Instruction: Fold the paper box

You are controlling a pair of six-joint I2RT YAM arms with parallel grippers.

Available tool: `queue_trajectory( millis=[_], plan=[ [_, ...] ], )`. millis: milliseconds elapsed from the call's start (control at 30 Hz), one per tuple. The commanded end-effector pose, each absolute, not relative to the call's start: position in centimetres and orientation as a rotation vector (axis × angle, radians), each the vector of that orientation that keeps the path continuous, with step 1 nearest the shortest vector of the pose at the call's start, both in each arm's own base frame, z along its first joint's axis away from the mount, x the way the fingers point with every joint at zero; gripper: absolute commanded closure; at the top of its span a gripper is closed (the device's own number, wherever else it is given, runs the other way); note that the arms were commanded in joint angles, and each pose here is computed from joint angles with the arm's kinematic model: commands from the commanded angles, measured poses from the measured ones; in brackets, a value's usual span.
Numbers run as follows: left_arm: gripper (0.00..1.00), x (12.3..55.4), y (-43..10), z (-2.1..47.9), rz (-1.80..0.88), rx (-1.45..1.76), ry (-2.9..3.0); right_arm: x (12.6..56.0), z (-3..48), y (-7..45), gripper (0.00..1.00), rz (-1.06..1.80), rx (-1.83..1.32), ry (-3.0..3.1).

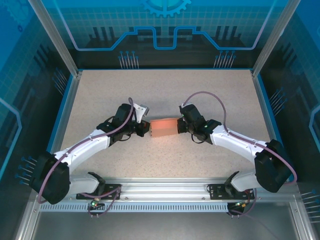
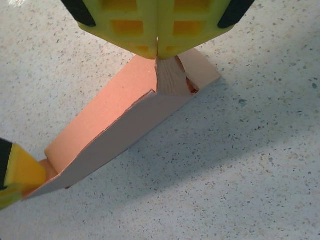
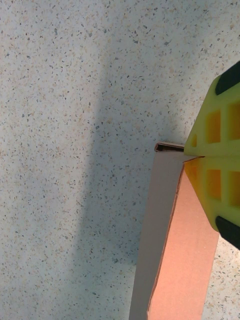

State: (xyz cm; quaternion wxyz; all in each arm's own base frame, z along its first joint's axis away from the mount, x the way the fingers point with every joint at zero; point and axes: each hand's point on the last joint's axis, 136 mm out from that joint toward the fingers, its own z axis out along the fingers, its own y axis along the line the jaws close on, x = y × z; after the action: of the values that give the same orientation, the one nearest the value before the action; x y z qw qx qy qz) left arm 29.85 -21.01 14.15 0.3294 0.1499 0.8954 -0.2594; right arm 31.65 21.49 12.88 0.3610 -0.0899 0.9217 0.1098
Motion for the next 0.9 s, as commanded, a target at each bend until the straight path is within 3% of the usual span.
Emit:
queue_trajectory(
  millis=[0, 433, 867],
  plan=[
    [1.00, 30.5, -22.5, 16.1, -0.823, 0.272, 2.308, 31.0, 12.7, 23.0, 0.97, 0.328, -0.257, 2.382],
    [1.00, 30.6, -22.7, 15.6, -0.906, 0.128, 2.317, 31.1, 12.6, 23.1, 0.97, 0.324, -0.260, 2.381],
    [1.00, 29.6, -20.5, 10.8, -0.722, 0.159, 2.419, 30.5, 11.1, 22.3, 0.97, 0.286, -0.284, 2.385]
  ],
)
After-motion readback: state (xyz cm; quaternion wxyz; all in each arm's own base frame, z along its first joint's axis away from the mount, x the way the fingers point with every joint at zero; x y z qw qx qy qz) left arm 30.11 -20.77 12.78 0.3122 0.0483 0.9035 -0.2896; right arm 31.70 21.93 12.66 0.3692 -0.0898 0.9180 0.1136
